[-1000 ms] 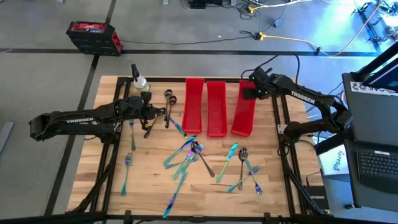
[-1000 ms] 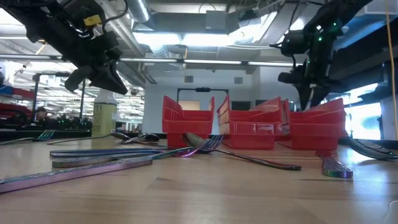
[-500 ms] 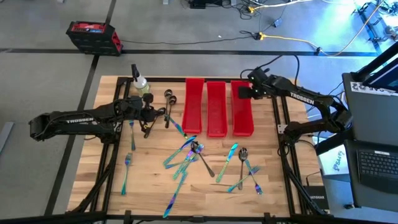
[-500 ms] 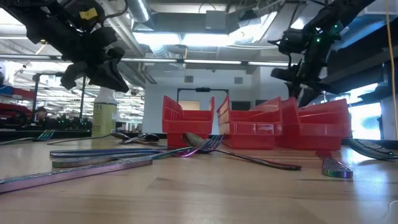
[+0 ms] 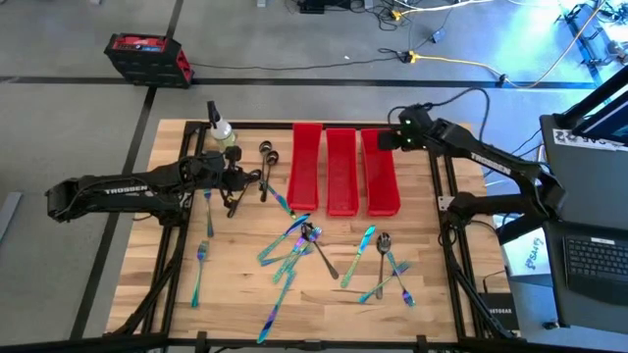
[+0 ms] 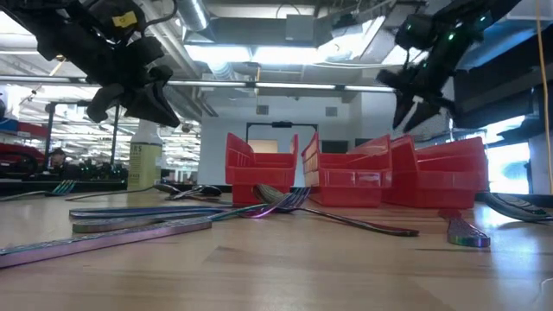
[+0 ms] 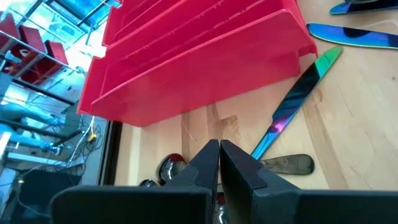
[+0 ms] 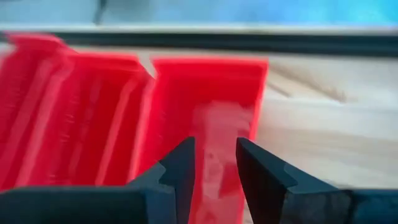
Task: Sort silverware
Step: Move the bottom red silverware bin to the top right of the table
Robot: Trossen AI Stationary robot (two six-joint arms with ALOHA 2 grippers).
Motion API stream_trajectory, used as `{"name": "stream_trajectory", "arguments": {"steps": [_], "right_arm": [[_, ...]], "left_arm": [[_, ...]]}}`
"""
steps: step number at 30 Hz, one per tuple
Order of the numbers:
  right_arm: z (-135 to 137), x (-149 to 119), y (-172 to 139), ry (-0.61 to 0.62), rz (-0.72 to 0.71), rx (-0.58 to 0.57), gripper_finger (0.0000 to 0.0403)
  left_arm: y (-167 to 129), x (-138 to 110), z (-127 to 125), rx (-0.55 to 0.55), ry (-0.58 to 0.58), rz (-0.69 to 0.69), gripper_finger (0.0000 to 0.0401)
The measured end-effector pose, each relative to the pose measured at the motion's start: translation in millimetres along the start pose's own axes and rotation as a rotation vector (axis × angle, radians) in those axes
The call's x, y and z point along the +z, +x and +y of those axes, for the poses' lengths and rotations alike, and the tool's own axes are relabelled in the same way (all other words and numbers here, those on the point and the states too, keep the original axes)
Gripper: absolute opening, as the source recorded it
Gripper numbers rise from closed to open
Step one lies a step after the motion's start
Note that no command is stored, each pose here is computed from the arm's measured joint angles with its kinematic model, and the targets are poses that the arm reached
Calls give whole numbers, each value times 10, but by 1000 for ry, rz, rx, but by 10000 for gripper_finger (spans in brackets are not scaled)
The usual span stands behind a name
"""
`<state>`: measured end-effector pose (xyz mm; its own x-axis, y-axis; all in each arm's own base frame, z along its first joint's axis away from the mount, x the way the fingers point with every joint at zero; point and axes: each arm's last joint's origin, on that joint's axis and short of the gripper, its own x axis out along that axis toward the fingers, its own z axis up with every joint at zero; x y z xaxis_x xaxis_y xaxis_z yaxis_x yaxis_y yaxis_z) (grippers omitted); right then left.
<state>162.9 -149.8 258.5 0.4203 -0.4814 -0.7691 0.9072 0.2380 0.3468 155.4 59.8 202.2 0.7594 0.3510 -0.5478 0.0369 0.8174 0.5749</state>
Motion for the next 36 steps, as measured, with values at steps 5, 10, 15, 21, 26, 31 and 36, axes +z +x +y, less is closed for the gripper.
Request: {"name": "stream_trajectory", "arguments": {"steps": [5,10,15,21,26,31,36], "right_arm": [[210,-185,-203,-300,107,286,101],[445,-495,-363,-552,238,517,96],[573,-914,-464,-884,399,595,63],[647,-1239,-524,-1095,399,470,5],[719,-1453,-391,-1213,453,369,2],[764,-1649,-175,-1299,573,292,1],[781,-1755,17,-1356,646,240,0]], "left_arm": [[0,21,18,18,2,-22,0],[-3,52,43,44,-14,-55,0],[-4,61,48,44,-58,-68,0],[-3,62,47,40,-65,-70,0],[-3,64,49,42,-65,-73,0],[-4,63,48,41,-66,-71,0],[-3,62,48,41,-69,-71,0]]}}
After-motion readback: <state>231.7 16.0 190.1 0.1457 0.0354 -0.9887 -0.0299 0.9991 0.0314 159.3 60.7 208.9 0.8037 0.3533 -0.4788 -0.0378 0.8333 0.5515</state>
